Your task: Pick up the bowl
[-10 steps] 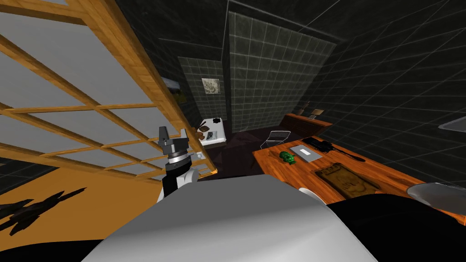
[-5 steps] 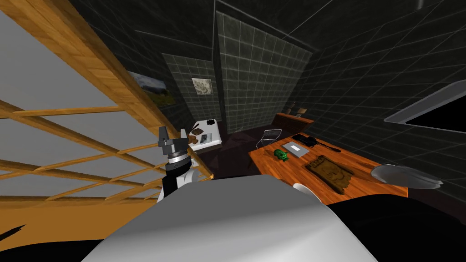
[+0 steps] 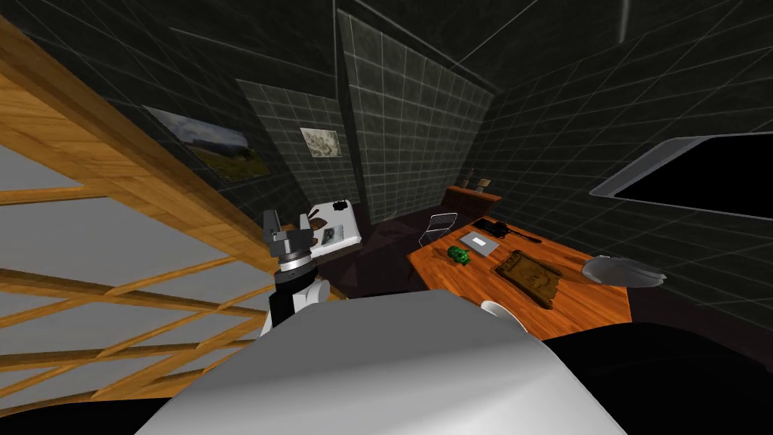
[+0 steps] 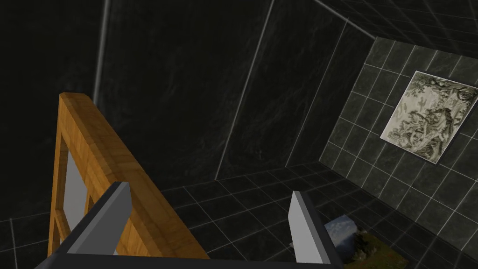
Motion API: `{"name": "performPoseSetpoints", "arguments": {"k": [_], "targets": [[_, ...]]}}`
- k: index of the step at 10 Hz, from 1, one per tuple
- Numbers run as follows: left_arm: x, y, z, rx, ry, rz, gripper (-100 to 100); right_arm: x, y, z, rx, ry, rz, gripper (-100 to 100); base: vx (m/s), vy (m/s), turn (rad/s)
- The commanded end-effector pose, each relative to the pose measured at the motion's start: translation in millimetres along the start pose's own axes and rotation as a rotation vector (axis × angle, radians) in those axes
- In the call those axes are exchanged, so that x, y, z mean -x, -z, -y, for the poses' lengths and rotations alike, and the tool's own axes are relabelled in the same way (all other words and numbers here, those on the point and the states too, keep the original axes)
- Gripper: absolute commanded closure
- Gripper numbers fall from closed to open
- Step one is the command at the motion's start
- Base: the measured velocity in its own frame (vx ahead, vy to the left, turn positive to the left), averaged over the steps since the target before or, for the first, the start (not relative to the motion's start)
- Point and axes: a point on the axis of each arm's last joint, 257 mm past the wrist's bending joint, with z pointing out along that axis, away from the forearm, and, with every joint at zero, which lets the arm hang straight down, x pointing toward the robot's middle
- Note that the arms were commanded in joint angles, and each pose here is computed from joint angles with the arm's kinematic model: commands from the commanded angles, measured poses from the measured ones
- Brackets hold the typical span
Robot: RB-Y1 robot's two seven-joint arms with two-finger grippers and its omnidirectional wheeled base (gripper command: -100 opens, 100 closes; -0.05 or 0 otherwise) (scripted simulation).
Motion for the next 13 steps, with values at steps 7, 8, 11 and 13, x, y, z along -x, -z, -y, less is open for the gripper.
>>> {"name": "performPoseSetpoints", "arguments": {"k": [7,8,11,13], "targets": [[-0.1,-0.1,0,0.0,0.0,0.0,0,10,-2.6,-6,0.016,0.125,0.032,-100,0.058,-0.01,-0.1],[-0.1,-0.1,0,0.0,0.0,0.0,0,18,-4.1,-12,0.033,0.126,0.055,-100,0.099,-0.024,-0.351],[-0.1,-0.1,0,0.0,0.0,0.0,0,19,-4.1,-11,0.026,0.178,0.06,-100,0.074,-0.011,-0.102],[-0.1,-0.1,0,0.0,0.0,0.0,0,27,-5.3,-16,0.038,0.192,0.086,-100,0.04,-0.003,-0.162]]}}
